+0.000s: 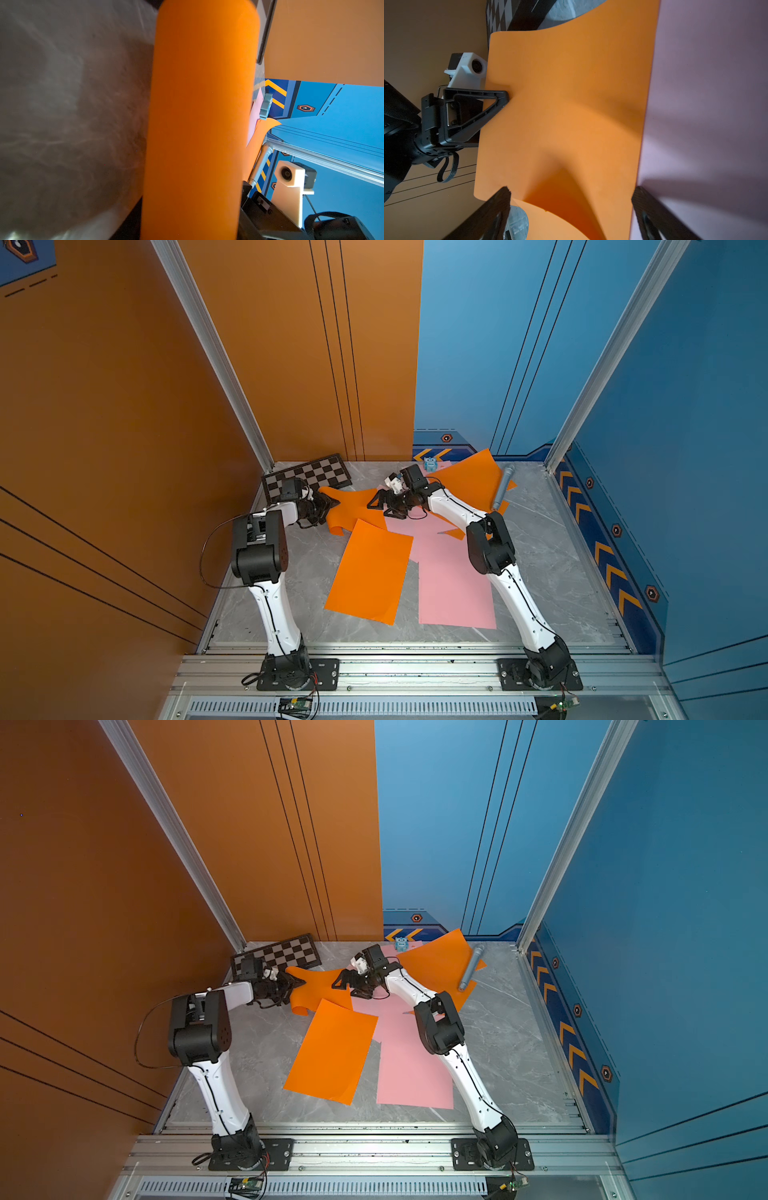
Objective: Sort the scattered colored papers by color
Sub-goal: Pick up the colored paper.
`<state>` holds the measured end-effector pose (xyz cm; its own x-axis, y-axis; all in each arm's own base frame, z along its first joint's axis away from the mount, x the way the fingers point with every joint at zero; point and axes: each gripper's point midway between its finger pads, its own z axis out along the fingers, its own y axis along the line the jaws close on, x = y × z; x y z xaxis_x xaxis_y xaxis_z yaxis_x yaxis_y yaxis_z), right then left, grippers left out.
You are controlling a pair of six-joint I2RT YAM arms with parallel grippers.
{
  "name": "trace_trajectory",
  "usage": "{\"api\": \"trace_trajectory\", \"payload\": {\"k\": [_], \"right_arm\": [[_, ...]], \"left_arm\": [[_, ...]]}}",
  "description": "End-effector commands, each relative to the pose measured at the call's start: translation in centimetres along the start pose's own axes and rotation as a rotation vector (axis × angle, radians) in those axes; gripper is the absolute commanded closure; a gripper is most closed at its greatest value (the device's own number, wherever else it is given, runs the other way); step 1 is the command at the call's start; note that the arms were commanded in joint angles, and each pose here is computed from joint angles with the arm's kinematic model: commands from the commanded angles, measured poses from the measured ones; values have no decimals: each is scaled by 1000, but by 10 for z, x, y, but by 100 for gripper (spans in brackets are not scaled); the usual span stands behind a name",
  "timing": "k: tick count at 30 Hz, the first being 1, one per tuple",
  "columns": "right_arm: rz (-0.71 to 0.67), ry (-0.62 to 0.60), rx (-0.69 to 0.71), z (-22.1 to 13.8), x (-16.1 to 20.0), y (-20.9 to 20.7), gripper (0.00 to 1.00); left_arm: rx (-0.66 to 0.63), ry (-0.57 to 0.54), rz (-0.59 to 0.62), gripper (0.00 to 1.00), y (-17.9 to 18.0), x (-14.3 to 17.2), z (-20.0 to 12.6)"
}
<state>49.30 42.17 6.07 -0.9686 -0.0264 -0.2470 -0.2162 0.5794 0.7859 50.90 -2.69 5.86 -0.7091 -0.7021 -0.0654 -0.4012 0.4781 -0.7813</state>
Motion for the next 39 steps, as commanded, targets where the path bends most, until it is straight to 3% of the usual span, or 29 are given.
{"api": "trace_trajectory", "payload": {"k": [1, 9, 21, 28, 39], "right_arm": [[55, -47, 80, -18, -7, -20, 6], [67, -218, 16, -69, -34, 5, 6], [183, -517, -327, -142, -30, 99, 7], [458, -605, -623, -142, -11, 114, 10], [661, -671, -840, -128, -9, 120, 11]], "left_arm": [[28, -82, 101, 53, -36, -11, -25], [107, -188, 276, 57, -108, -15, -47], [183, -400, 515, 60, -198, 3, -84], [229, -542, 604, 61, -240, 12, -106], [319, -665, 748, 63, -283, 44, -126]]}}
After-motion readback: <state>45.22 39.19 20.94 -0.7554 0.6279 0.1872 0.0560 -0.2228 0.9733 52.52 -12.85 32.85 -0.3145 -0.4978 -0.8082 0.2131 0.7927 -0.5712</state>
